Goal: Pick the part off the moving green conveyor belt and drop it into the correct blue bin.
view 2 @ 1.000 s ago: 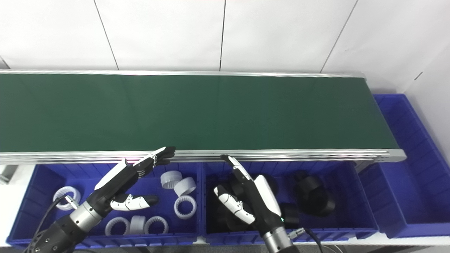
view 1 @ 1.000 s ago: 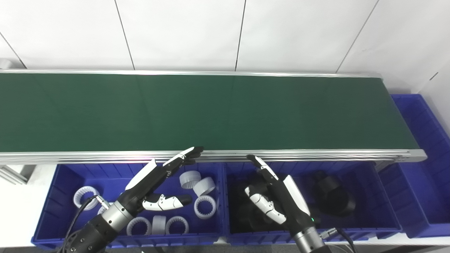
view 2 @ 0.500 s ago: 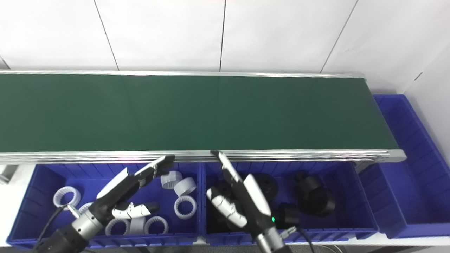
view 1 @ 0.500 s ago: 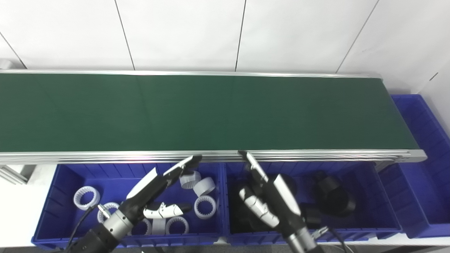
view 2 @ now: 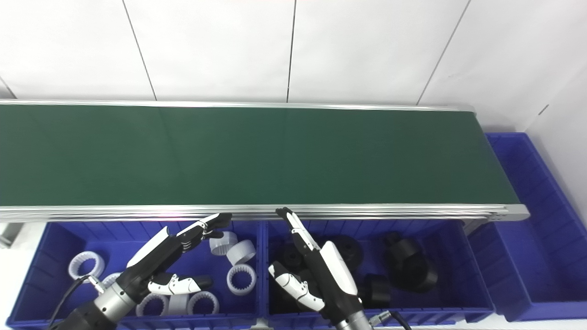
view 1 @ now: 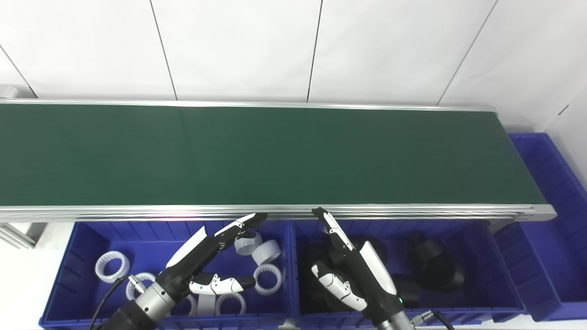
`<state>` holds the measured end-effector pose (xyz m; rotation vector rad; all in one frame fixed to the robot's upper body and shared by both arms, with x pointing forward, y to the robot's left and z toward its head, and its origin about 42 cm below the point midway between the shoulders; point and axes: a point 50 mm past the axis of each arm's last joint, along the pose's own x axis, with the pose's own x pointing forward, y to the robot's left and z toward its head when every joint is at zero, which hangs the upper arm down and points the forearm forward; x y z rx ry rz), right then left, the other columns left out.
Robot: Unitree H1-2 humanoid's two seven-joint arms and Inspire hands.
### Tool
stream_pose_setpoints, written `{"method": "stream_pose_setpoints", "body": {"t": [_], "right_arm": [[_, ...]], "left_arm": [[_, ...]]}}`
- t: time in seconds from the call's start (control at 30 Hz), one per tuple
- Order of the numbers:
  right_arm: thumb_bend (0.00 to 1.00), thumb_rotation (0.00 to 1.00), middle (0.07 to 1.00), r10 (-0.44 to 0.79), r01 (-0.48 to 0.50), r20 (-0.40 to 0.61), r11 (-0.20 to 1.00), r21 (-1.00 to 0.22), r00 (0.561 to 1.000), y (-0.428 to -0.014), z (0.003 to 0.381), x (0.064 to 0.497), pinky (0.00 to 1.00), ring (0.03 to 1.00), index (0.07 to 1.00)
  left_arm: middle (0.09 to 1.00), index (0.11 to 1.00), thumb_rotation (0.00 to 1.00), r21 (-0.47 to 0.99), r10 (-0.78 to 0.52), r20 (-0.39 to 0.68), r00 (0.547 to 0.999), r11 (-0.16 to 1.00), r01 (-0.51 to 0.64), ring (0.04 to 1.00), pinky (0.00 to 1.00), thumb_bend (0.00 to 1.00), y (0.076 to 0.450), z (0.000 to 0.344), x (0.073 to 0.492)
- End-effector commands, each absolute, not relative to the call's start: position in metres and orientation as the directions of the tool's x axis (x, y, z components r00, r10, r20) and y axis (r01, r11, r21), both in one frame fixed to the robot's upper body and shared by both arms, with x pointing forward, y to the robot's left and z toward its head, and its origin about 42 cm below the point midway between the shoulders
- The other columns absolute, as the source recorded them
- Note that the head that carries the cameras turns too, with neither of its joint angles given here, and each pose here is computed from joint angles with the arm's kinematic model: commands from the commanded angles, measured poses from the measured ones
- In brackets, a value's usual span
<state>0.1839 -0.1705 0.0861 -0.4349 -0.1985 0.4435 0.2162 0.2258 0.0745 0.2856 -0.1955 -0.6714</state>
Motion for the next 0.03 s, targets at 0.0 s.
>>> {"method": "stream_pose_setpoints", "body": {"t": [0.0], "right_arm": [[0.39,0.95,1.000,0.481,-0.364,0.174,0.815,-0.452,0.859,-0.1686,0.0981,0.1868,0.92,0.969,0.980]], "left_arm": [[0.952,0.928,0.58,0.331,-0.638,0.158,0.754,0.754,0.568,0.932,0.87,0.41,0.2242,0.0864,0.2209]]}}
